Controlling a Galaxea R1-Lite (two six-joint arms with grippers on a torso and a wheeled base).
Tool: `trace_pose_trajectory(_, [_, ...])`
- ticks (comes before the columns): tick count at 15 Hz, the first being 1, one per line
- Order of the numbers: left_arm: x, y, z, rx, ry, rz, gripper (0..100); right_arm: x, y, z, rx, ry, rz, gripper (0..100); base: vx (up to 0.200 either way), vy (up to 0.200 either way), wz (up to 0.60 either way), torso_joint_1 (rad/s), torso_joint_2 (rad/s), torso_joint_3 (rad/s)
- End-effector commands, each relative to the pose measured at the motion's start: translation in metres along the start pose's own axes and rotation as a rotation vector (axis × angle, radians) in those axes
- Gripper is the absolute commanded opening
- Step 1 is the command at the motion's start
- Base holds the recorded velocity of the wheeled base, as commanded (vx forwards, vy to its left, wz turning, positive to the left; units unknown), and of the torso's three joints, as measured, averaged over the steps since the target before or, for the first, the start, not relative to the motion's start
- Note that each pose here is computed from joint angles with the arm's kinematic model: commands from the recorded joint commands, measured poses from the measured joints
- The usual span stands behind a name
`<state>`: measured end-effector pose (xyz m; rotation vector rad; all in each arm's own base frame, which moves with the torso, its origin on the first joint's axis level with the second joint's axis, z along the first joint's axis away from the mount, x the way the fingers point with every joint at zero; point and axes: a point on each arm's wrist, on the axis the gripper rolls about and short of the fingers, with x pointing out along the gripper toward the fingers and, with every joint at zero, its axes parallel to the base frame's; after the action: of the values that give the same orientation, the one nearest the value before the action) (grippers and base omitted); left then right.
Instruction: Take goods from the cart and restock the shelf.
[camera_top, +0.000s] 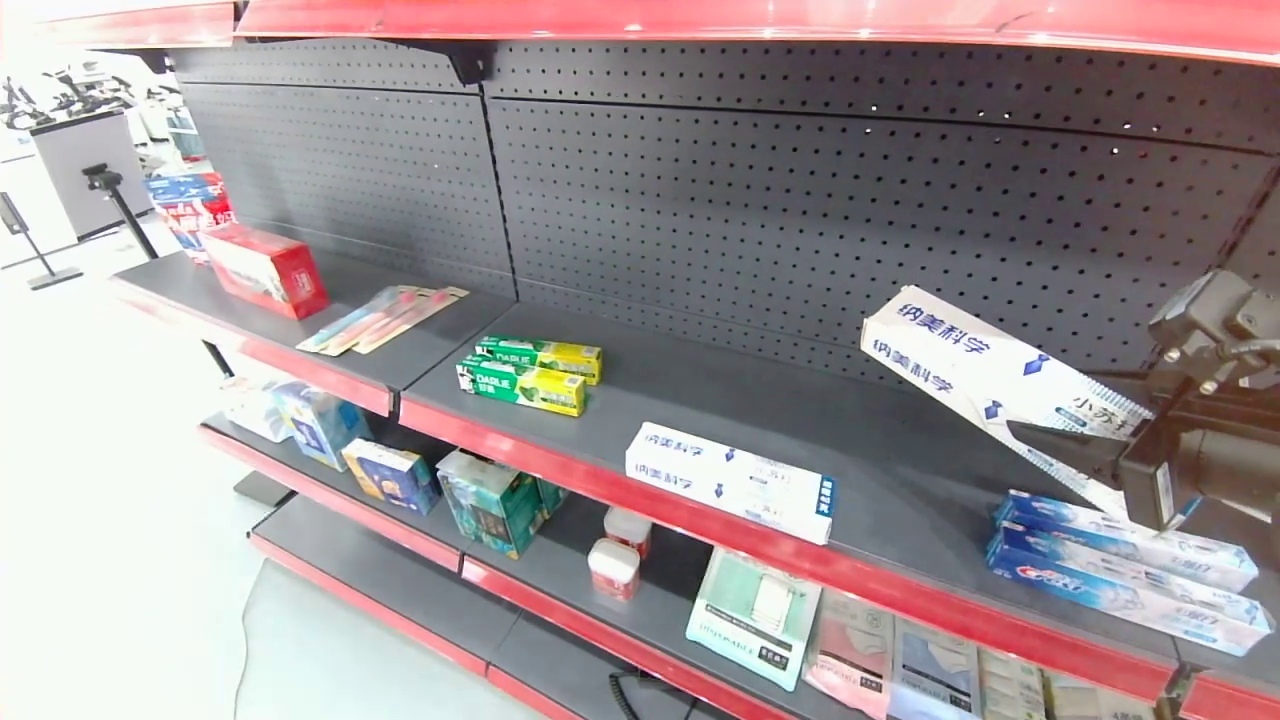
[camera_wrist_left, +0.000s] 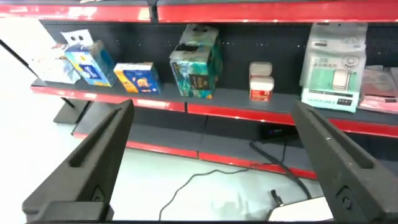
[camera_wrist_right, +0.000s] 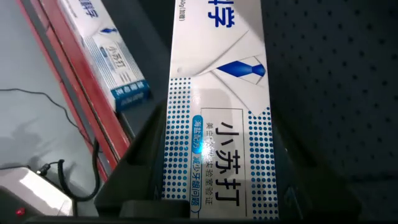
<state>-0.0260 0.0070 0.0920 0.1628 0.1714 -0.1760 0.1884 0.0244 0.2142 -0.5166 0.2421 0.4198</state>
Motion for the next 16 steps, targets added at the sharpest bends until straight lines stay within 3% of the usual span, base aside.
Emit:
trace_pose_trajectory(1, [0.003, 0.0, -0.002, -0.003, -0.011, 0.001, 100, 0.01, -0.002, 0.011, -0.009, -0.024, 0.021, 0, 0.0, 0.0, 0.0, 0.0, 0.0, 0.0])
trace_pose_trajectory(4, [0.009, -0.001, -0.005, -0.015, -0.081, 0.006, 100, 0.038, 0.006, 0.019, -0.017, -0.062, 0.08, 0, 0.0, 0.0, 0.0, 0.0, 0.0, 0.0])
trace_pose_trajectory(7, [0.011, -0.002, -0.008, -0.056, -0.086, 0.016, 100, 0.082, 0.009, 0.017, -0.012, -0.177, 0.156, 0, 0.0, 0.0, 0.0, 0.0, 0.0, 0.0])
trace_pose_trajectory(11, [0.012, 0.0, -0.008, -0.105, -0.094, 0.07, 100, 0.102, 0.009, 0.017, -0.013, -0.228, 0.22, 0, 0.0, 0.0, 0.0, 0.0, 0.0, 0.0])
trace_pose_trajectory(16, [0.012, 0.0, -0.008, -0.102, -0.096, 0.067, 100, 0.117, 0.006, 0.009, -0.004, -0.246, 0.323, 0, 0.0, 0.0, 0.0, 0.0, 0.0, 0.0])
